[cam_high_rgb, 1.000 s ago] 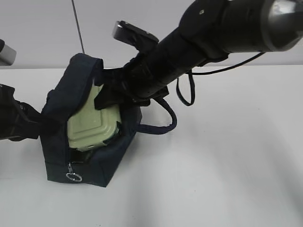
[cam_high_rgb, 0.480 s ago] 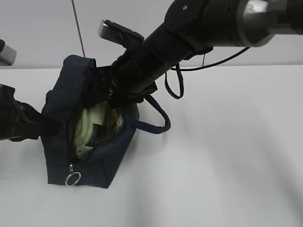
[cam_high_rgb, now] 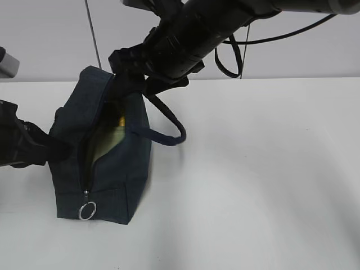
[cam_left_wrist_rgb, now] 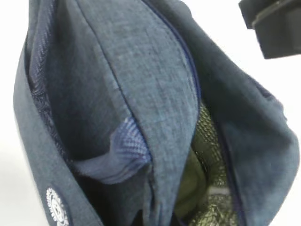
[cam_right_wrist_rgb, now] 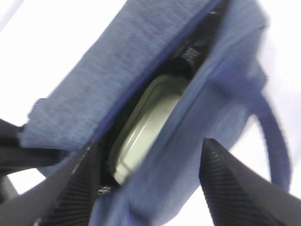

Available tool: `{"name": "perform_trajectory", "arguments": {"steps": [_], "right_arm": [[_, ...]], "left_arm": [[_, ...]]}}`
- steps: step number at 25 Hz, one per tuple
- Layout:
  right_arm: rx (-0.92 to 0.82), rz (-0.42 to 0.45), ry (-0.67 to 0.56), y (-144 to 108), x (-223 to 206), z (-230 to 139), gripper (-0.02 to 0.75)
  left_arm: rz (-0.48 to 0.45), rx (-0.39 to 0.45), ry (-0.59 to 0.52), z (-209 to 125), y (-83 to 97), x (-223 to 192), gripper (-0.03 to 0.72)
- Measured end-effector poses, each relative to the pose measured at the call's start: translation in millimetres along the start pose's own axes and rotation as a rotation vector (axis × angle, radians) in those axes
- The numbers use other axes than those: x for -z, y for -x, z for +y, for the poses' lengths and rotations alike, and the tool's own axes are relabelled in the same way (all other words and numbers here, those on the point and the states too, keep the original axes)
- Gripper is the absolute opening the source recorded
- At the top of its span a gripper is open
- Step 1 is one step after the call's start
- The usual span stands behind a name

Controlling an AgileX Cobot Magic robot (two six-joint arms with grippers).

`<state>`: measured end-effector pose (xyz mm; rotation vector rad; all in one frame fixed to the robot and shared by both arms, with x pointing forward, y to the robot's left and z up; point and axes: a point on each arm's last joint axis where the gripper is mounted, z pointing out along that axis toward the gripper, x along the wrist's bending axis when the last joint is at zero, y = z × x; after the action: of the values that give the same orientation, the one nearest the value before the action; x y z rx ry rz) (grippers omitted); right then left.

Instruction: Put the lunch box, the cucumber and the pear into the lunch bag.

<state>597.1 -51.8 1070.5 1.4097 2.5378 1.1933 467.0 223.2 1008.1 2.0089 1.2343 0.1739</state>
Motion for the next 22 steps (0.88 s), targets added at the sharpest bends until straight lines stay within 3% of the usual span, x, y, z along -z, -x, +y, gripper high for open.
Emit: {"name": "perform_trajectory", "arguments": {"steps": [4,19,22], "right_arm": [[0.002,-0.052,-0.013,4.6,0.3,-0.9,0.510],[-0.047,-0.043,-0.024,11.8,-19.8,-4.9,0.511],[-0.029,-0.049,-0.026,12.3,-19.7,-5.1,0.510]], "left_arm": [[0.000,0.000,0.000,0.0,0.0,0.0,0.000],[0.001,0.000,0.001,0.1,-0.1,0.0,0.000],[0.003,-0.005,0.002,0.2,-0.2,0.0,0.043]]}}
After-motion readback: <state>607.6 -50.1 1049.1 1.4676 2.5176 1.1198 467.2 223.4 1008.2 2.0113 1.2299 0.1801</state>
